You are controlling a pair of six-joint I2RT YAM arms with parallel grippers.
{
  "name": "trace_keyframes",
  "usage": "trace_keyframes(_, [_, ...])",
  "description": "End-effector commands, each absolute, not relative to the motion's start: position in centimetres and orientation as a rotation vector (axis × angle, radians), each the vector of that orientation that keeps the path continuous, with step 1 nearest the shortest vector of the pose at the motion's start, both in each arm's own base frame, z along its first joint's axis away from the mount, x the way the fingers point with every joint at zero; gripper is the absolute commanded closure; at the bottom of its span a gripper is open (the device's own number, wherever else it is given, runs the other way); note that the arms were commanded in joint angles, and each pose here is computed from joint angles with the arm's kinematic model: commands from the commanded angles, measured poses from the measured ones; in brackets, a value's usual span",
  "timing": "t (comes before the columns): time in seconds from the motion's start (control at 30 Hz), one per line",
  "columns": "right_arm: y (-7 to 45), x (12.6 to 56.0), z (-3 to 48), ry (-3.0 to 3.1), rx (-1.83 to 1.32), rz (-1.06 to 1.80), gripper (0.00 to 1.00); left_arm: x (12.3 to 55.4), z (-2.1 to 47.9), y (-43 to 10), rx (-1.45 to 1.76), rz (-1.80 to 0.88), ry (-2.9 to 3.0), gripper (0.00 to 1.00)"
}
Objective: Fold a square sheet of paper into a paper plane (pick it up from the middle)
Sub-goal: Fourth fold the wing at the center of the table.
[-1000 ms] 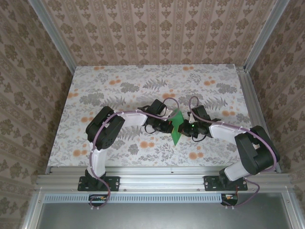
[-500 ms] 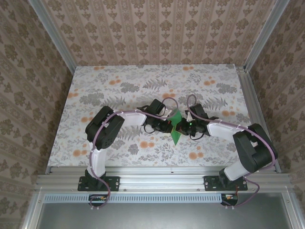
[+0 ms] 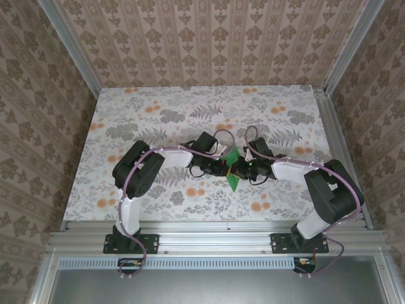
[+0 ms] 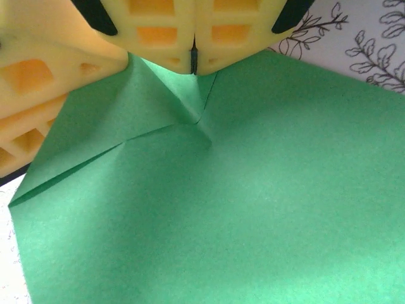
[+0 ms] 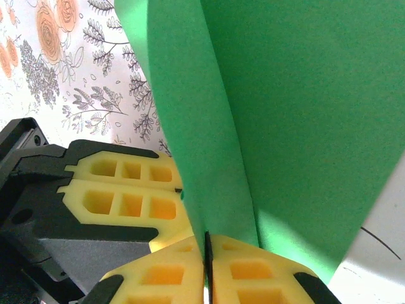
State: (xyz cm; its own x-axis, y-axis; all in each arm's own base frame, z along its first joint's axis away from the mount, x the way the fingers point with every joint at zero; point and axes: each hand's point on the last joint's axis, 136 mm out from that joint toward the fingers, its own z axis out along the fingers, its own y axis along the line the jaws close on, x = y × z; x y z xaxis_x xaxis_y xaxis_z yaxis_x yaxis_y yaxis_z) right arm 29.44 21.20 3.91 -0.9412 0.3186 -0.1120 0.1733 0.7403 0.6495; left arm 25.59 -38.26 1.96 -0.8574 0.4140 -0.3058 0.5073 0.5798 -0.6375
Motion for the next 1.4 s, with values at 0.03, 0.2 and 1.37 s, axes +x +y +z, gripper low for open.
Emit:
trace_keyframes(0.03, [21.7,29.8,4.6,2.721,0.374,0.999,0.85,24.0,-2.8,-34.0,0.687,-0.951,2.910,1.00])
trace_keyframes(0.2, [20.6,29.5,4.9,2.733,0.338,0.903,0.81,24.0,-2.3,-34.2,0.711,-0.964,2.894,1.00])
trace_keyframes(1.37, [18.3,32.4,6.1,2.632,0.318,0.798,0.92,23.5,-1.7,-34.8,0.800,-0.986,2.865,1.00])
